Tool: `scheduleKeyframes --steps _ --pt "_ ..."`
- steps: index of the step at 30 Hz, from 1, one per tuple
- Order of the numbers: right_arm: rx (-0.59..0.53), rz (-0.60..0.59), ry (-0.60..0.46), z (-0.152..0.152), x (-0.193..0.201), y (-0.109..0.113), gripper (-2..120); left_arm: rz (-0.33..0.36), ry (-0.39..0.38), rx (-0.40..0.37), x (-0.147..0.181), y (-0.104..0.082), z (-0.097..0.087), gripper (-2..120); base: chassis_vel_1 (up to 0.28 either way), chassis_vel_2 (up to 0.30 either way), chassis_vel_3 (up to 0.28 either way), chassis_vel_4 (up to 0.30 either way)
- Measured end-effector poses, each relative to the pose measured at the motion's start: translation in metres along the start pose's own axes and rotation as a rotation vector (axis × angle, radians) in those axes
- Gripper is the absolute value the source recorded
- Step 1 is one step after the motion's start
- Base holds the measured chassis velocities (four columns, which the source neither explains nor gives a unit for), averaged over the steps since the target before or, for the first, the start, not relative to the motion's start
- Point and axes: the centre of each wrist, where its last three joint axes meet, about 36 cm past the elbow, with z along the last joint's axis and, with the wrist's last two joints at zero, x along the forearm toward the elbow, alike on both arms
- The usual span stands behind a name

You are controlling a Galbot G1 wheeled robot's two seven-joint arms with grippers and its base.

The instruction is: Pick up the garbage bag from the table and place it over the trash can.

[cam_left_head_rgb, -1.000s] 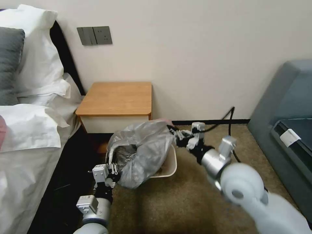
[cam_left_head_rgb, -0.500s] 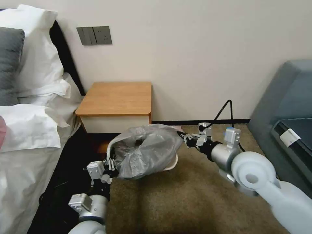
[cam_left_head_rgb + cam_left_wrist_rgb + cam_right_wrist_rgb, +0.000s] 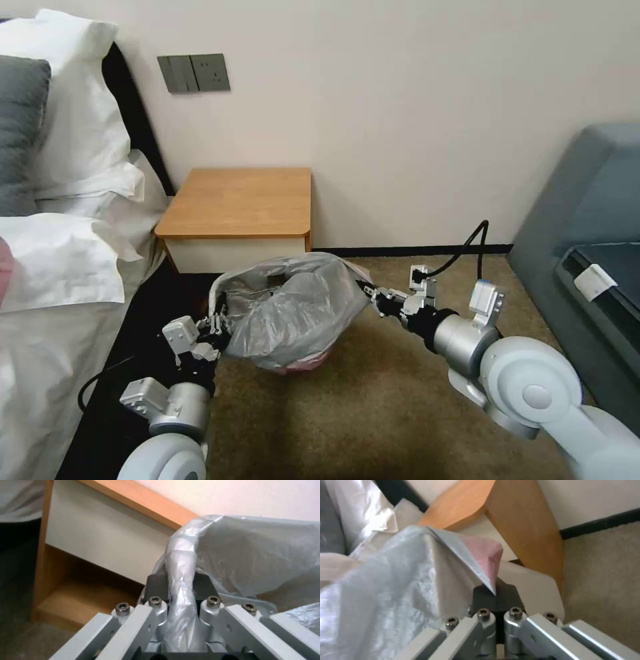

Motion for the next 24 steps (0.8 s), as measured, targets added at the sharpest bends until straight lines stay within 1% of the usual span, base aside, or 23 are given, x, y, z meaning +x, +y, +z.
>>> scheduleKeyframes --steps 1,2,3,5,6,8,9,11,12,14,19,24 --pt "0.020 -0.004 -0.009 0.004 -0.004 -0.006 0 0.005 0.005 0.008 0.000 0.000 0.000 8 0.000 0.000 0.000 0.000" --pt "0.020 -0.004 -0.009 0.004 -0.004 -0.006 0 0.005 0.005 0.008 0.000 0.000 0.000 8 0.000 0.000 0.000 0.000" --pt "0.038 -0.010 -0.019 0.007 -0.007 -0.012 0 0.008 0.011 0.015 0.000 0.000 0.000 8 0.000 0.000 0.000 0.000" --pt "0.115 -0.030 -0.051 0.015 -0.018 -0.029 0 0.018 0.022 0.035 0.001 -0.001 -0.001 8 0.000 0.000 0.000 0.000" --pt "0.115 -0.030 -0.051 0.015 -0.018 -0.029 0 0.018 0.022 0.035 0.001 -0.001 -0.001 8 0.000 0.000 0.000 0.000" --pt "0.170 -0.046 -0.084 0.023 -0.026 -0.041 0 0.024 0.026 0.049 0.001 -0.001 -0.001 8 0.000 0.000 0.000 0.000" --pt "0.170 -0.046 -0.084 0.023 -0.026 -0.041 0 0.024 0.026 0.049 0.001 -0.001 -0.001 8 0.000 0.000 0.000 0.000" --pt "0.224 -0.080 -0.128 0.032 -0.035 -0.055 0 0.029 0.028 0.060 0.001 -0.002 -0.003 8 0.000 0.000 0.000 0.000" --pt "0.224 -0.080 -0.128 0.032 -0.035 -0.055 0 0.029 0.028 0.060 0.001 -0.002 -0.003 8 0.000 0.000 0.000 0.000" --pt "0.253 -0.097 -0.156 0.036 -0.043 -0.064 0 0.034 0.031 0.063 0.002 -0.003 -0.004 8 0.000 0.000 0.000 0.000" --pt "0.297 -0.105 -0.178 0.041 -0.047 -0.069 0 0.025 0.029 0.074 0.003 -0.002 -0.006 8 0.000 0.000 0.000 0.000" --pt "0.301 -0.094 -0.175 0.053 -0.039 -0.062 0 0.005 0.030 0.103 0.000 0.001 -0.011 8 0.000 0.000 0.000 0.000"
